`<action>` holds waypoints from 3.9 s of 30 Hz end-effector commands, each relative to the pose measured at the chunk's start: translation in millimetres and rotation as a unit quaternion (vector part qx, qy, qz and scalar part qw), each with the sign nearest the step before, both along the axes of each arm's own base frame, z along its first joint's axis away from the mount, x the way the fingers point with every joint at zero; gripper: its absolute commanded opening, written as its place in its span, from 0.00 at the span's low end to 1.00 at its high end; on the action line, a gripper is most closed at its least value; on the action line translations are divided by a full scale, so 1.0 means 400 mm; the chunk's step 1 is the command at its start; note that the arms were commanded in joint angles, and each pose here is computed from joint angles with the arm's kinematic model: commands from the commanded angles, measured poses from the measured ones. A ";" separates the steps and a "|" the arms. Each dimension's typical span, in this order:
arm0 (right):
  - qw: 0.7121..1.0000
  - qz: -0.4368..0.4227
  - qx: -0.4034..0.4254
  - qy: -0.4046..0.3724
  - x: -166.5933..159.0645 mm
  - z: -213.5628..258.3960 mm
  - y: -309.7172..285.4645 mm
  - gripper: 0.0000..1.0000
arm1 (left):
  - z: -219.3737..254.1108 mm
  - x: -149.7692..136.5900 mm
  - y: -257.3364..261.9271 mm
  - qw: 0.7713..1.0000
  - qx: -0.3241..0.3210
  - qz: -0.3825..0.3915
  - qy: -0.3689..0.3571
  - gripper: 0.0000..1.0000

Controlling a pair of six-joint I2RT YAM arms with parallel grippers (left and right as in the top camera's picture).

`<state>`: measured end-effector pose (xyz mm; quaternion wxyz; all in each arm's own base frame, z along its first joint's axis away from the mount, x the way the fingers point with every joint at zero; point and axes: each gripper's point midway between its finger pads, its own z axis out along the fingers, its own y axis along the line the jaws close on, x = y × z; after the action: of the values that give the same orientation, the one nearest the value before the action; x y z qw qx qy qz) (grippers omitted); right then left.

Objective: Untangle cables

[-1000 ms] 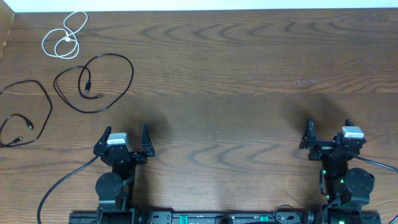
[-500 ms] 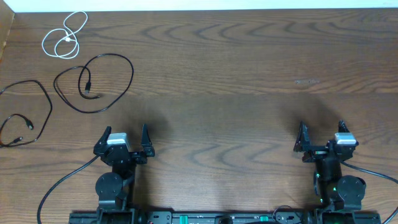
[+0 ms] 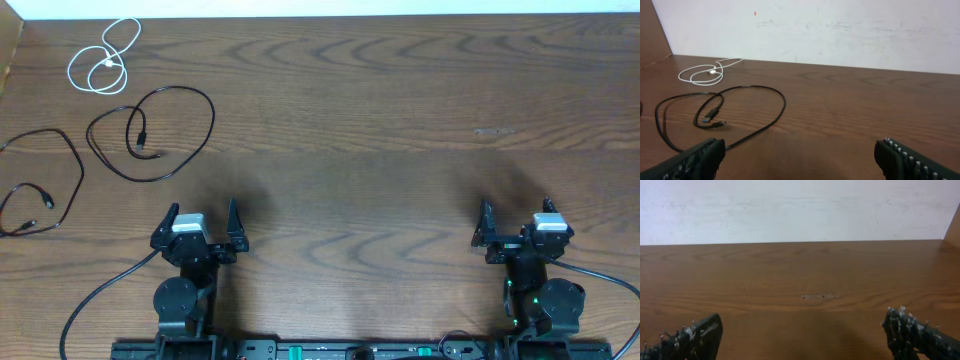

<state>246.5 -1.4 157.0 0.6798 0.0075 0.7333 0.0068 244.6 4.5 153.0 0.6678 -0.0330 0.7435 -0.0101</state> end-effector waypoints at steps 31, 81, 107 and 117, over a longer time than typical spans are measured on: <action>0.999 0.005 -0.042 0.002 -0.001 -0.004 0.005 0.99 | -0.043 -0.003 0.016 1.000 0.002 0.018 0.025 1.00; 1.000 0.001 -0.010 0.002 -0.001 -0.004 0.003 0.99 | -0.043 -0.003 0.016 1.000 0.002 0.018 0.025 1.00; 1.000 0.002 -0.007 0.002 -0.001 -0.003 0.005 0.99 | -0.043 -0.003 0.016 1.000 0.002 0.018 0.025 1.00; 1.000 0.002 -0.007 0.002 -0.001 -0.003 0.005 0.99 | -0.043 -0.003 0.016 1.000 0.002 0.018 0.025 1.00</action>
<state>246.5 -0.8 156.8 0.6795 -0.0021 0.7336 -0.0027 244.6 4.5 153.0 0.6678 -0.0332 0.7435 -0.0102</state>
